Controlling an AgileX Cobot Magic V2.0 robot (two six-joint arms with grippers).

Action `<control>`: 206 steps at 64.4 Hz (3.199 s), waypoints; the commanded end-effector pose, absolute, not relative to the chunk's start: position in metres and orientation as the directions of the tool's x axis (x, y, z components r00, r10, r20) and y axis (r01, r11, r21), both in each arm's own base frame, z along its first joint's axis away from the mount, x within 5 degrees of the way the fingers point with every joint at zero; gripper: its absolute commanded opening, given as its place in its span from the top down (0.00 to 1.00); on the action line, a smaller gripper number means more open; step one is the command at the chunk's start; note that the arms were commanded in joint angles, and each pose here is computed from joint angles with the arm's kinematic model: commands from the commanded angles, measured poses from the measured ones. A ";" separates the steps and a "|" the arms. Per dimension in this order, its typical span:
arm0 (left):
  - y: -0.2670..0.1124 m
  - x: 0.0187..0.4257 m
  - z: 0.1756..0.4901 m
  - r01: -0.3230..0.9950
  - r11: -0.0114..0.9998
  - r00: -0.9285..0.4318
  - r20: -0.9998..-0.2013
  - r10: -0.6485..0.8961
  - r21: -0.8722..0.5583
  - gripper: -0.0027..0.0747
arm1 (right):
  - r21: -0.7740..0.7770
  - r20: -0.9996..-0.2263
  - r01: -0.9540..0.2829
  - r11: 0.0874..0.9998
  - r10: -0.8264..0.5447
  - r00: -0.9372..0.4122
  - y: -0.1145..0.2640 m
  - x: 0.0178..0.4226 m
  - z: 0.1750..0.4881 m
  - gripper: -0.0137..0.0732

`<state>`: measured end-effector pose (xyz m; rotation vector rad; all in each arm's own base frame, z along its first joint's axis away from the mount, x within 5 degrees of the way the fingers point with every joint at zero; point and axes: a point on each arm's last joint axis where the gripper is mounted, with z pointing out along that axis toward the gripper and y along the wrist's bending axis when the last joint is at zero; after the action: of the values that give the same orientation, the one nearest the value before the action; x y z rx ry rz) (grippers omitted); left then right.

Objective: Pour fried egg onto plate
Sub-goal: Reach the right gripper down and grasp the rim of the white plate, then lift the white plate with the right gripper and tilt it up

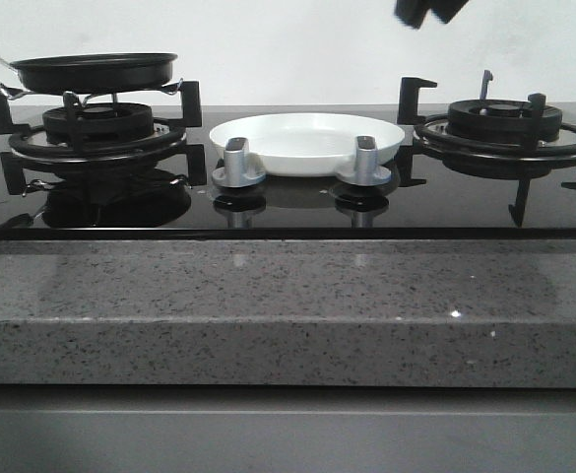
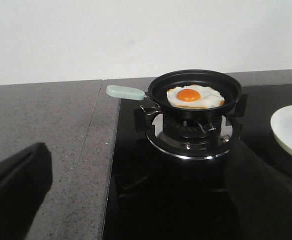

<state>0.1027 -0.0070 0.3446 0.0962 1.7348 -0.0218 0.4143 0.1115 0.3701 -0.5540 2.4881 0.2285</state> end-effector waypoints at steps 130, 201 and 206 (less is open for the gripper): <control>-0.007 0.103 0.364 0.074 0.997 -0.049 -0.998 0.034 0.031 0.07 | 0.059 -0.582 -0.438 0.897 -0.326 -0.745 0.109 0.441 0.381 0.92; -0.007 0.103 0.364 0.074 0.997 -0.049 -0.998 0.033 0.029 0.07 | 0.204 -0.663 -0.489 0.848 -0.248 -0.706 0.135 0.338 0.356 0.92; -0.007 0.103 0.364 0.074 0.997 -0.049 -0.998 0.033 0.029 0.07 | 0.204 -0.664 -0.488 0.849 -0.247 -0.706 0.135 0.338 0.355 0.92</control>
<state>0.1027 -0.0070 0.3451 0.0962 1.7334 -0.0218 0.3447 0.1367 0.3256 -0.5636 2.5015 0.4620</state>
